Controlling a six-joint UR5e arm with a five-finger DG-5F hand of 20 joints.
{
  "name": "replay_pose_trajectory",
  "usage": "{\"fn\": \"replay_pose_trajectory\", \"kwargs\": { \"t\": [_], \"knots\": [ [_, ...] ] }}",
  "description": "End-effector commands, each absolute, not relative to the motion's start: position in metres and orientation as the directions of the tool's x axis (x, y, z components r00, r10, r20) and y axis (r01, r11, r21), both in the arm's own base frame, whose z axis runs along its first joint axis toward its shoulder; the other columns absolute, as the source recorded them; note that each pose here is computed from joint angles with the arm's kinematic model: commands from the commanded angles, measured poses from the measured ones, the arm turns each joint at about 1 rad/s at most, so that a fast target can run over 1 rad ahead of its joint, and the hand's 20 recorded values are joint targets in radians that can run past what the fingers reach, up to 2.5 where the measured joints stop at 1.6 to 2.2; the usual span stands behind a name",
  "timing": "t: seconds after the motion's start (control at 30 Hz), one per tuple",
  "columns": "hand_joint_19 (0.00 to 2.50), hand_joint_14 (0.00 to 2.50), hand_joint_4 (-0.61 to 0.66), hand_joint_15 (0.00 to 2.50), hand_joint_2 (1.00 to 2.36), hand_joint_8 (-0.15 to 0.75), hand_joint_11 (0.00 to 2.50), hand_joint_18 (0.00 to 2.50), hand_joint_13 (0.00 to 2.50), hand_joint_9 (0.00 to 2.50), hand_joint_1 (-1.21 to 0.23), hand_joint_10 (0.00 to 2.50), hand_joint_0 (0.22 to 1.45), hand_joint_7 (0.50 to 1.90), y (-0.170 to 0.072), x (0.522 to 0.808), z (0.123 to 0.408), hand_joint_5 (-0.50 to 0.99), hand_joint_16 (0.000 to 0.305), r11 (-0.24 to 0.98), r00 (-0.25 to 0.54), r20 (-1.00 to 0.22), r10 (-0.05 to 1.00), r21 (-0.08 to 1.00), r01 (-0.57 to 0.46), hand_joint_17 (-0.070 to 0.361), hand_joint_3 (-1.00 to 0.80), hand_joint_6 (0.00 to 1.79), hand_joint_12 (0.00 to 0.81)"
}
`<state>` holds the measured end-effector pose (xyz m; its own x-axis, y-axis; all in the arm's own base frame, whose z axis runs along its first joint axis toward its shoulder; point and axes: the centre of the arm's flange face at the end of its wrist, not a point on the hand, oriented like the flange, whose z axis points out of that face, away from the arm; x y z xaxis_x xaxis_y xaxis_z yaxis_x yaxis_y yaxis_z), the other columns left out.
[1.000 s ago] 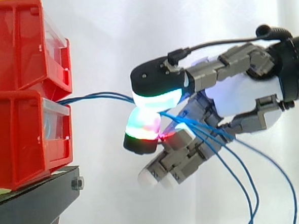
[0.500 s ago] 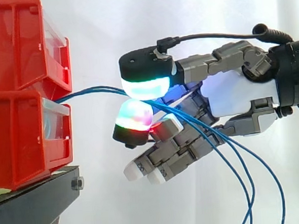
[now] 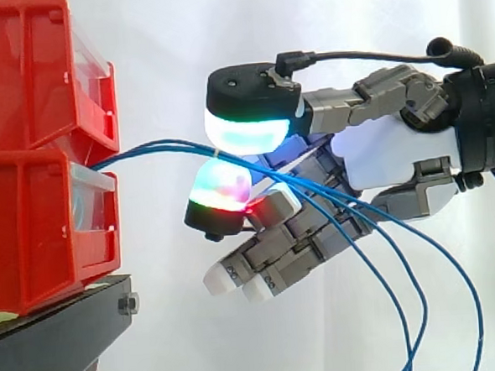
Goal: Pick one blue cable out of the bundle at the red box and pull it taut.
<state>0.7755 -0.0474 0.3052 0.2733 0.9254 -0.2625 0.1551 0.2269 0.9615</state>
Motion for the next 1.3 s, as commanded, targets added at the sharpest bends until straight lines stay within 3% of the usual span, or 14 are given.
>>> {"fn": "replay_pose_trajectory", "kwargs": {
  "t": [0.0,0.1,0.4,0.63,0.8,0.93,0.97,1.2,1.27],
  "knots": [
    [0.16,0.01,0.3,0.19,1.0,0.326,1.35,0.49,0.58,1.02,-0.79,0.02,0.6,1.19,-0.0475,0.7753,0.3059,-0.18,0.067,0.227,0.273,-0.264,0.925,0.961,0.158,0.151,-0.45,0.77,0.426],
    [0.16,0.01,0.3,0.18,1.0,0.331,1.32,0.49,0.58,1.03,-0.76,0.02,0.59,1.2,-0.0475,0.7753,0.3059,-0.17,0.067,0.227,0.273,-0.264,0.925,0.961,0.158,0.151,-0.46,0.77,0.427],
    [0.16,0.01,0.26,0.19,1.02,0.332,1.35,0.51,0.6,1.05,-0.77,0.02,0.56,1.25,-0.0476,0.7753,0.3059,-0.18,0.068,0.227,0.275,-0.264,0.925,0.961,0.158,0.152,-0.2,0.83,0.433],
    [0.21,0.01,0.23,0.2,1.01,0.341,1.22,0.46,0.59,1.1,-0.57,0.02,0.55,1.29,-0.0475,0.7753,0.3059,-0.13,0.072,0.23,0.273,-0.267,0.924,0.96,0.159,0.162,-0.22,0.76,0.449],
    [0.21,0.01,0.25,0.2,1.01,0.345,1.21,0.47,0.59,1.11,-0.54,0.02,0.55,1.27,-0.0474,0.7756,0.3066,-0.11,0.074,0.227,0.274,-0.263,0.925,0.961,0.157,0.166,-0.2,0.73,0.457],
    [0.21,0.01,0.27,0.2,1.02,0.345,1.23,0.46,0.59,1.09,-0.62,0.02,0.55,1.36,-0.0486,0.7753,0.3059,-0.11,0.072,0.227,0.275,-0.264,0.925,0.961,0.159,0.161,-0.16,0.69,0.45],
    [0.21,0.01,0.28,0.2,1.02,0.35,1.22,0.48,0.6,1.09,-0.65,0.02,0.55,1.28,-0.0486,0.7753,0.3059,-0.14,0.073,0.227,0.275,-0.264,0.925,0.961,0.159,0.164,-0.15,0.73,0.458],
    [0.21,0.01,0.28,0.21,1.02,0.326,1.26,0.45,0.57,1.03,-0.74,0.02,0.56,1.25,-0.0474,0.7756,0.3066,-0.18,0.068,0.227,0.274,-0.263,0.925,0.961,0.157,0.153,-0.14,0.78,0.432],
    [0.21,0.01,0.28,0.21,1.02,0.324,1.26,0.46,0.58,1.03,-0.73,0.02,0.55,1.23,-0.0486,0.7755,0.3066,-0.17,0.068,0.227,0.275,-0.263,0.925,0.961,0.157,0.153,-0.23,0.78,0.433]
  ]
}}
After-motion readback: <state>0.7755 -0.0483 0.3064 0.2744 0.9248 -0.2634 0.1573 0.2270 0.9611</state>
